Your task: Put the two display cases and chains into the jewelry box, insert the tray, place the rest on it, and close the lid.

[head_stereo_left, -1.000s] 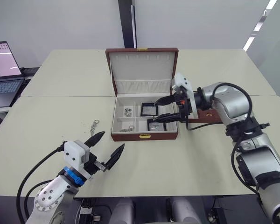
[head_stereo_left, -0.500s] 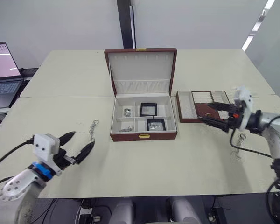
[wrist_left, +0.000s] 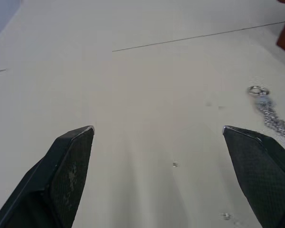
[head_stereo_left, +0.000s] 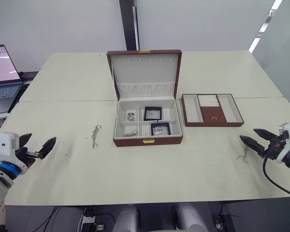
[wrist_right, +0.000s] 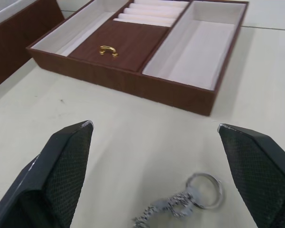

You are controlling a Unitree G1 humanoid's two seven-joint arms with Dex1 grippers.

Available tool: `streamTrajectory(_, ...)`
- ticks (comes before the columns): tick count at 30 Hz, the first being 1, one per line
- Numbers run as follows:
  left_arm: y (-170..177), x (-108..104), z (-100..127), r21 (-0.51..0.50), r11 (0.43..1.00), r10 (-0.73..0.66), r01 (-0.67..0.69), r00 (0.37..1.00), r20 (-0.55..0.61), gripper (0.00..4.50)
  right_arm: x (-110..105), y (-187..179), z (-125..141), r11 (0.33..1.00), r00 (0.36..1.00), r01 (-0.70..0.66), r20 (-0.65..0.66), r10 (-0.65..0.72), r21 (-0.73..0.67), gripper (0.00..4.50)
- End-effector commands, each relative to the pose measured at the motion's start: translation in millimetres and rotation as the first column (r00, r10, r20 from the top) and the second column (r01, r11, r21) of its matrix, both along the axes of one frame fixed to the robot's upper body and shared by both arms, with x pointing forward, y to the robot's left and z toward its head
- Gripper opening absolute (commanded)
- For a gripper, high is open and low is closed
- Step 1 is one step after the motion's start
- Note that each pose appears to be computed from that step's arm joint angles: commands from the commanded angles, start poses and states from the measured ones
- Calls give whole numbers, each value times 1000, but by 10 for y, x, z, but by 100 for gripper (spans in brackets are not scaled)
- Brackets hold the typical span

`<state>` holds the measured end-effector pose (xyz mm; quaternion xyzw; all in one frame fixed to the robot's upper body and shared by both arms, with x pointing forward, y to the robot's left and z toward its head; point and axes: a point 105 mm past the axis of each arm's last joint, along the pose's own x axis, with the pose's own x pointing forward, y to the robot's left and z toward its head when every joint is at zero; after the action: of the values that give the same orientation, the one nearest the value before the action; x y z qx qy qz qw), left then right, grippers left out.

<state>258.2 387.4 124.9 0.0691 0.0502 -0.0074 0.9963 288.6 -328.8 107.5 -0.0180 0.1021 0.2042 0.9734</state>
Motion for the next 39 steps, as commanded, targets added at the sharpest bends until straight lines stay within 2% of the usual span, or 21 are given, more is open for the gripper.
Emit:
streamTrajectory(1,178,-44,63,19,993,115,-116,991,65,450,-54,-279,64,989,985,147,86,-147,2,447)
streamTrajectory(10,354,-114,-31,-2,955,294,-296,949,117,450,-133,-576,-28,939,929,344,142,-340,1,447)
streamTrajectory(15,341,-116,-88,-5,953,303,-304,947,111,450,-103,-554,-48,939,930,343,143,-340,4,447)
streamTrajectory(27,277,-50,-54,15,960,275,-279,954,117,450,-68,-553,-68,937,927,350,143,-346,1,447)
streamTrajectory(35,-130,197,192,14,995,99,-103,979,180,450,34,-459,174,964,949,267,175,-262,-2,447)
streamTrajectory(39,-649,319,270,65,988,-150,141,976,160,450,131,-191,342,995,983,98,161,-91,-37,447)
